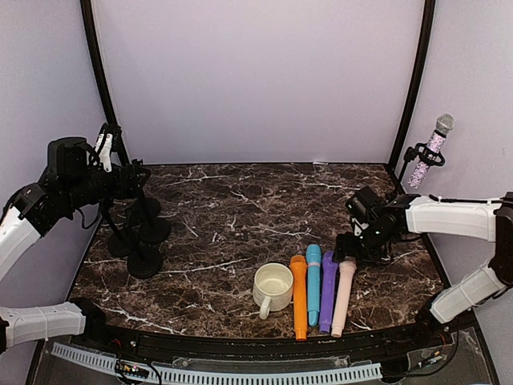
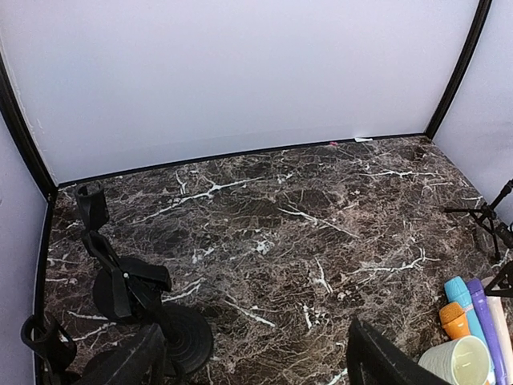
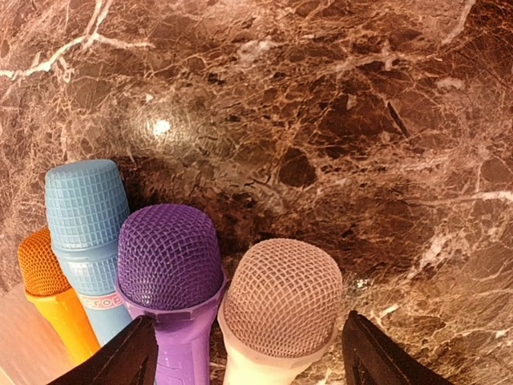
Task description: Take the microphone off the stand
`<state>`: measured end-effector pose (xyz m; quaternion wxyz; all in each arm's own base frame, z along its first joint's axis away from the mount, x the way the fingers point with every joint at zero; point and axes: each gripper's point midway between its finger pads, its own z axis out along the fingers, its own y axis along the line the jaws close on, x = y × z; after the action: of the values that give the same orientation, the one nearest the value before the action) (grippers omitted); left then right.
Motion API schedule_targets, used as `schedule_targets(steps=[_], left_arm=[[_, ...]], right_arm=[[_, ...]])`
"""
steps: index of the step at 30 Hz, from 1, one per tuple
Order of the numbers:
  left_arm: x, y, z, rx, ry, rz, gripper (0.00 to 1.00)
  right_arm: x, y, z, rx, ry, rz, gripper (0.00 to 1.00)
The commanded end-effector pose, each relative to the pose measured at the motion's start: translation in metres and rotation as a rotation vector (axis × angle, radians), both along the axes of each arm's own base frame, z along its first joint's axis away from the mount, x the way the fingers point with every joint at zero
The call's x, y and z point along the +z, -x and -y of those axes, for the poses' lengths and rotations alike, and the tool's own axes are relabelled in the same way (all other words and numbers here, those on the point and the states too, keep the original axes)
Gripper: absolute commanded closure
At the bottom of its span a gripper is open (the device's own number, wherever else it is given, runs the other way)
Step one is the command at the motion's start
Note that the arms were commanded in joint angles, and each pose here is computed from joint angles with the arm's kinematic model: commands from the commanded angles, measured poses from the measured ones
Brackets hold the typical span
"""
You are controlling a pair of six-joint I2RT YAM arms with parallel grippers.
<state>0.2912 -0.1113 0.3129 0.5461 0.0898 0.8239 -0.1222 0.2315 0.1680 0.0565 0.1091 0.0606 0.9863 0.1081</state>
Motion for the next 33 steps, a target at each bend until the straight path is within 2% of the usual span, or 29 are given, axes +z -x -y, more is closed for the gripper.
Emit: schedule_targets(steps=[1, 7, 14, 19, 23, 33], left_arm=[[0.001, 0.001, 0.003, -0.019, 0.013, -0.002, 0.2], [0.015, -0.007, 0.022, -0.096, 0.042, -0.014, 0.2], [0.025, -0.021, 0.043, -0.188, 0.045, 0.035, 0.2], [0.013, -0.031, 0.042, -0.183, 0.005, 0.104, 0.2], [-0.006, -0.032, 0.04, -0.181, -0.025, 0.133, 0.2], [-0.017, -0.026, 0.033, -0.179, -0.09, 0.157, 0.2]], right_arm=[[0.017, -0.01, 0.005, -0.024, 0.009, 0.063, 0.18], [0.088, -0.035, 0.019, -0.052, 0.055, 0.264, 0.13], [0.176, -0.062, 0.073, -0.17, 0.278, 0.446, 0.1], [0.217, -0.087, 0.114, -0.284, 0.263, 0.504, 0.09], [0.227, -0.103, 0.132, -0.33, 0.273, 0.548, 0.1], [0.229, -0.133, 0.138, -0.331, 0.254, 0.722, 0.3]])
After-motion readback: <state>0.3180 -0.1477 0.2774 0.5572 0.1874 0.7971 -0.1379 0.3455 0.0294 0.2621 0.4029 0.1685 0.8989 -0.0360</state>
